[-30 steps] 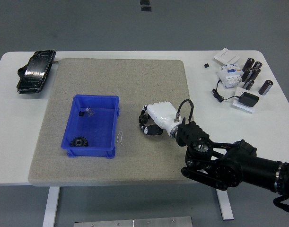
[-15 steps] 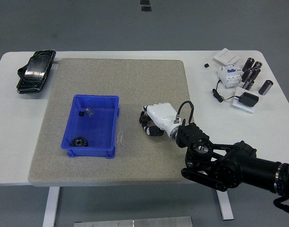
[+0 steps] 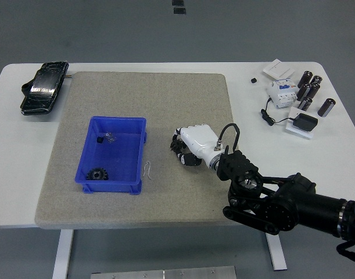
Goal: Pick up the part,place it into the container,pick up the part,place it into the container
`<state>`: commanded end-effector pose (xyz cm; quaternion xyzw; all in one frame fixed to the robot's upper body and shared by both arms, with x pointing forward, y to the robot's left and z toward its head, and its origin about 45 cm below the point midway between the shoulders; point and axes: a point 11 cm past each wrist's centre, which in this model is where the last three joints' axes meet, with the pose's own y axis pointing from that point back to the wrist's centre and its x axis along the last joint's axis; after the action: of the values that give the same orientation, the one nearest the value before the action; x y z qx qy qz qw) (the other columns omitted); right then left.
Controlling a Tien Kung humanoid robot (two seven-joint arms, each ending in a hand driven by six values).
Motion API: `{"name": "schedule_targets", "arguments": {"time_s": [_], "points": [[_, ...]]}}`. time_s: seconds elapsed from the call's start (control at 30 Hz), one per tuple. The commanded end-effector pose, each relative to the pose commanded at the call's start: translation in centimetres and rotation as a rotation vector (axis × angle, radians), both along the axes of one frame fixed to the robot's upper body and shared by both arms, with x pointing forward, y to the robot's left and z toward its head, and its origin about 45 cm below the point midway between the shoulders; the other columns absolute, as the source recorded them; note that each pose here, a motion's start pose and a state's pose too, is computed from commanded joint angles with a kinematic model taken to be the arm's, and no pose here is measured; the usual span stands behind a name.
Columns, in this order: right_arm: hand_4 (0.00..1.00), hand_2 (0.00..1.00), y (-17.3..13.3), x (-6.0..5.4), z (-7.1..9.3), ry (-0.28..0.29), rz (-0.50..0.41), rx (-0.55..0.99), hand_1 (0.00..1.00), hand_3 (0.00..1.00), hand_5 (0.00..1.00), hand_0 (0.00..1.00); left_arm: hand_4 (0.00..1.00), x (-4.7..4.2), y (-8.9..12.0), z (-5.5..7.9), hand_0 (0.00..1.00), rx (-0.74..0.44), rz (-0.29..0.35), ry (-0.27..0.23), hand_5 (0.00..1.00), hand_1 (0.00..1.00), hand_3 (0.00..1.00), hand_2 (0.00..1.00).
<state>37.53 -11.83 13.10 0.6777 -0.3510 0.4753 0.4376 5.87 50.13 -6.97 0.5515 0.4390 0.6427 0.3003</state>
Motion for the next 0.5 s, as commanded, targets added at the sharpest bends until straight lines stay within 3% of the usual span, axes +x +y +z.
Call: {"name": "schedule_targets", "arguments": {"time_s": [0.3,0.5], "points": [[0.523,0.436,0.1,0.1,0.4,-0.01,-0.003,0.019,0.418,0.576,0.078,0.282,0.653,0.03,0.0,0.0,0.681,0.001,0.001,-0.001,0.314,0.64,0.592,0.602],[0.524,0.436,1.7,-0.1,2.6,-0.058,0.032,0.07,0.419,0.574,0.078,0.282,0.655,0.01,-0.1,0.0,0.681,0.001,0.003,0.0,0.324,0.639,0.593,0.603]]}}
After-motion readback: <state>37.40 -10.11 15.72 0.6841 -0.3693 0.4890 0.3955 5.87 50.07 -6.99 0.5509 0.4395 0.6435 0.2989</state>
